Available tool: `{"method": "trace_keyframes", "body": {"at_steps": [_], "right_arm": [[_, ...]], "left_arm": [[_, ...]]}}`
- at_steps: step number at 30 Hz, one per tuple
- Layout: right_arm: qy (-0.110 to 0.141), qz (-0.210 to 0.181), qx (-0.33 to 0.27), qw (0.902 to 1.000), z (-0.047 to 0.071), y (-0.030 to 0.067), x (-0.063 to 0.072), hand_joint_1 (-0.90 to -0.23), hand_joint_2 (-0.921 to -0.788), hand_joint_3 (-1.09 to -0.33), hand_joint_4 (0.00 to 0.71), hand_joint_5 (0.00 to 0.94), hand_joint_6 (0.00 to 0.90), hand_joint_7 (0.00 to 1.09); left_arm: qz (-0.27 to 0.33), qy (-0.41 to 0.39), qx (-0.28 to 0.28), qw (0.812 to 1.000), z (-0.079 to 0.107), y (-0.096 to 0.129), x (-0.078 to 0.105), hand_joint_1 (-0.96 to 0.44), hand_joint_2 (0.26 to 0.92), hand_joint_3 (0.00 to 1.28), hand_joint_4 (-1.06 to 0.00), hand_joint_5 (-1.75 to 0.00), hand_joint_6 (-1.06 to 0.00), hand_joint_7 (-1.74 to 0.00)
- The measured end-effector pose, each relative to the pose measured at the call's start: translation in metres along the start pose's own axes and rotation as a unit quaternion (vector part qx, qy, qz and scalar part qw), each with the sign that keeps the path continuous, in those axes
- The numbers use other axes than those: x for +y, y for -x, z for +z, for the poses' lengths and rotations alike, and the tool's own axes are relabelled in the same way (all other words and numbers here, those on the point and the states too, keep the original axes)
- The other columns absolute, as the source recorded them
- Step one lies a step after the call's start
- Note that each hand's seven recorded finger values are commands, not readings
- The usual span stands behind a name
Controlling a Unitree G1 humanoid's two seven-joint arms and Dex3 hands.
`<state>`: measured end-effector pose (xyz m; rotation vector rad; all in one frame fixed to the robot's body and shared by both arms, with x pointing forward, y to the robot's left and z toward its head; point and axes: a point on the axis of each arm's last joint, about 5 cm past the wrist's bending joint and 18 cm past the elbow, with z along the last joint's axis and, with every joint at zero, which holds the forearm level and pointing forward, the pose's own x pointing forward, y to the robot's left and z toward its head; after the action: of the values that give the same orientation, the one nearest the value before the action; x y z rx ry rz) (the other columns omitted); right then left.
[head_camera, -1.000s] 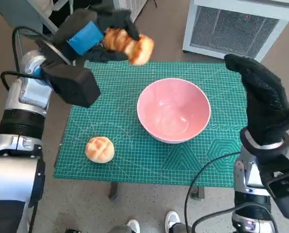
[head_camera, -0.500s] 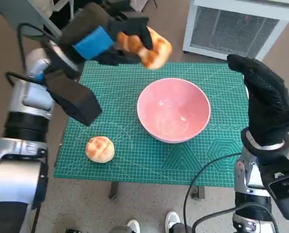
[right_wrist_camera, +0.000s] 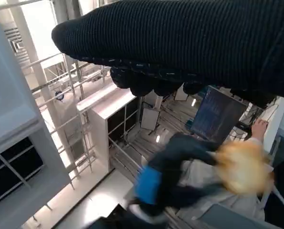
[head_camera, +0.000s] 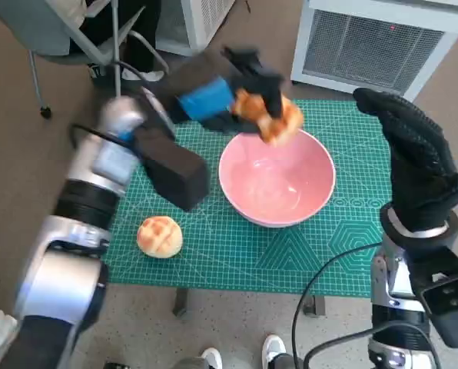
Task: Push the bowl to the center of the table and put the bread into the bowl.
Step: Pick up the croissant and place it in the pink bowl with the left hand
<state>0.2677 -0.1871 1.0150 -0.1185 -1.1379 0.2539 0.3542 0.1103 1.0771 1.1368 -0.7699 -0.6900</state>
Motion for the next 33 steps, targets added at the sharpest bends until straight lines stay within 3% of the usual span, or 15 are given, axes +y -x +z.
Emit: {"method": "trace_keyframes", "body": {"at_steps": [9, 11, 13, 14, 15, 17, 19, 26, 33], "right_arm": [[0.004, -0.002, -0.003, 1.0000, 0.002, 0.0007, 0.000, -0.610, -0.921, -0.758, 0.310, 0.009, -0.001, 0.76], [0.005, -0.003, -0.004, 1.0000, 0.003, 0.0005, 0.000, -0.607, -0.921, -0.758, 0.311, 0.009, -0.001, 0.76], [0.006, -0.004, -0.005, 1.0000, 0.003, 0.0005, 0.000, -0.601, -0.921, -0.760, 0.311, 0.010, -0.001, 0.76], [0.006, -0.004, -0.005, 1.0000, 0.003, 0.0005, 0.000, -0.599, -0.921, -0.762, 0.311, 0.010, -0.001, 0.76], [0.007, -0.005, -0.005, 1.0000, 0.003, 0.0005, 0.000, -0.598, -0.921, -0.763, 0.311, 0.010, -0.001, 0.76], [0.008, -0.005, -0.006, 0.9999, 0.004, 0.0003, 0.000, -0.595, -0.921, -0.767, 0.312, 0.010, -0.001, 0.75], [0.010, -0.005, -0.007, 0.9999, 0.004, 0.0003, 0.000, -0.594, -0.921, -0.769, 0.312, 0.009, -0.001, 0.75], [0.017, -0.003, -0.006, 0.9998, 0.005, 0.0004, 0.001, -0.594, -0.921, -0.770, 0.313, 0.010, -0.001, 0.74], [0.019, -0.008, -0.005, 0.9998, 0.005, 0.0004, 0.002, -0.599, -0.921, -0.771, 0.314, 0.010, -0.001, 0.74]], "left_arm": [[-0.057, 0.013, 0.022, 0.998, 0.002, -0.011, -0.026, 0.00, 0.920, 0.06, -0.68, -1.10, -0.66, -1.21], [-0.065, 0.017, 0.025, 0.997, 0.002, -0.012, -0.030, 0.00, 0.920, 0.09, -0.64, -1.14, -0.63, -1.23], [-0.074, 0.021, 0.030, 0.997, 0.002, -0.013, -0.032, 0.00, 0.921, 0.20, -0.52, -1.27, -0.50, -1.37], [-0.080, 0.024, 0.034, 0.996, 0.002, -0.013, -0.034, -0.04, 0.893, 0.18, -0.43, -0.95, -0.40, -1.11], [-0.086, 0.025, 0.038, 0.995, 0.001, -0.013, -0.035, -0.05, 0.889, 0.16, -0.43, -0.79, -0.39, -0.98], [-0.106, 0.031, 0.052, 0.993, 0.000, -0.013, -0.037, -0.11, 0.872, 0.09, -0.32, -0.33, -0.29, -0.60], [-0.128, 0.039, 0.067, 0.989, -0.002, -0.013, -0.038, -0.15, 0.852, 0.05, -0.21, -0.17, -0.23, -0.44], [-0.181, 0.072, 0.102, 0.975, -0.008, -0.009, -0.035, -0.30, 0.830, 0.01, -0.03, -0.01, -0.11, -0.23], [-0.145, 0.074, 0.075, 0.984, -0.012, 0.002, -0.020, -0.37, 0.838, 0.01, 0.00, 0.00, -0.10, -0.20]]}}
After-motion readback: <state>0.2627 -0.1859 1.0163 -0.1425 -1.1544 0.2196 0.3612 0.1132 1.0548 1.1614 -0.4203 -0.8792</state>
